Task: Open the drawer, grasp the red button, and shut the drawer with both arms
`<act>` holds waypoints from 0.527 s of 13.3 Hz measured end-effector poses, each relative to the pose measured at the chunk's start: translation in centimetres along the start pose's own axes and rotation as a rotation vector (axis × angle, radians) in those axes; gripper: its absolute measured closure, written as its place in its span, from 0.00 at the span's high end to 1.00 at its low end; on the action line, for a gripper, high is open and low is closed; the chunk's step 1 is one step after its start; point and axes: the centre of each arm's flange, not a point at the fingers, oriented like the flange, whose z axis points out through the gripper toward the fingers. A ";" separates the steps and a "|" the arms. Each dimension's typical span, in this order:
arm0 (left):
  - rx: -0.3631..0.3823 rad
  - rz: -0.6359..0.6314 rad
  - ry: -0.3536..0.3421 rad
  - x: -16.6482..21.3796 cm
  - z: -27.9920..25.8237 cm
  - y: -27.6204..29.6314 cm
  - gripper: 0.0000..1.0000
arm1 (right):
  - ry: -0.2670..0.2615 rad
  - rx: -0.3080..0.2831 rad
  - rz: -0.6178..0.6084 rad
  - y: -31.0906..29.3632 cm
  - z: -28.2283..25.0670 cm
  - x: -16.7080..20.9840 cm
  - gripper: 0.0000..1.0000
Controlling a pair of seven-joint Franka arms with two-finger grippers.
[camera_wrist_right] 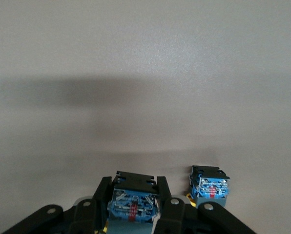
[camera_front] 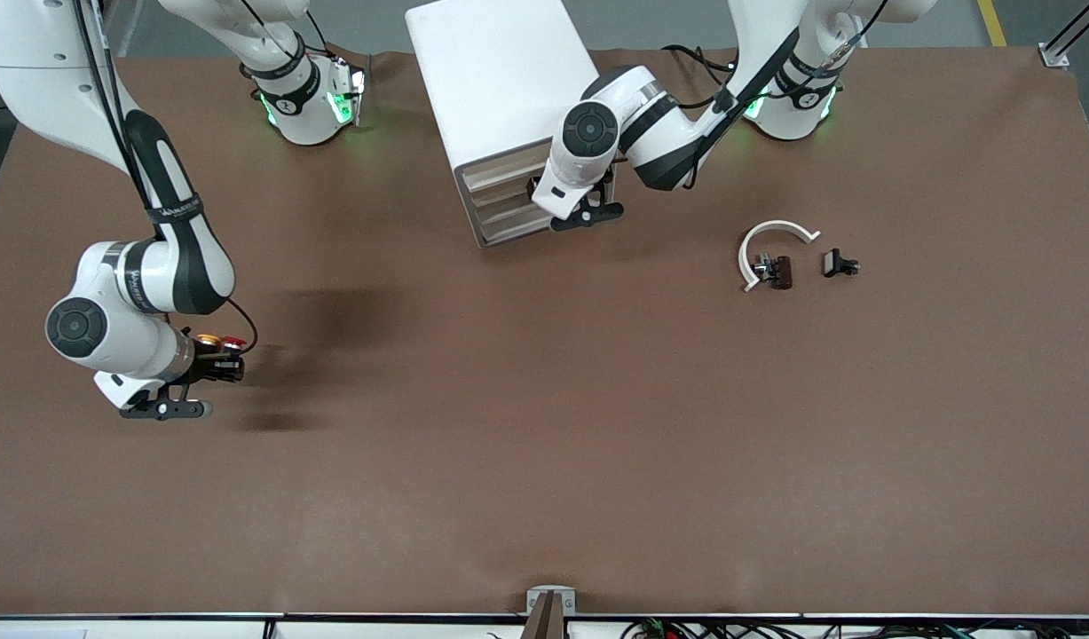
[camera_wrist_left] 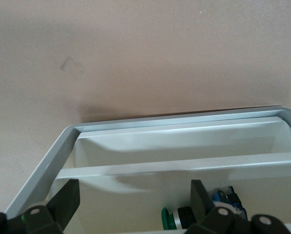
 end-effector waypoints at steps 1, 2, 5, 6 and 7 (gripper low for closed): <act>-0.001 -0.013 0.000 0.0 0.0 0.0 1.00 | -0.009 0.001 0.000 0.0 0.7 -0.1 0.42; -0.007 -0.032 0.002 0.3 -0.3 0.1 1.00 | -0.015 0.002 0.002 0.1 1.4 -0.2 0.42; -0.057 -0.150 0.015 6.0 -4.1 -1.1 1.00 | -0.018 0.003 -0.003 0.7 3.0 -0.3 0.42; -0.071 -0.203 0.018 9.1 -6.0 -2.3 1.00 | -0.018 0.004 -0.007 1.1 3.4 -0.3 0.42; -0.086 -0.263 0.021 12.5 -7.9 -4.0 1.00 | -0.021 0.005 -0.007 1.4 3.8 -0.3 0.42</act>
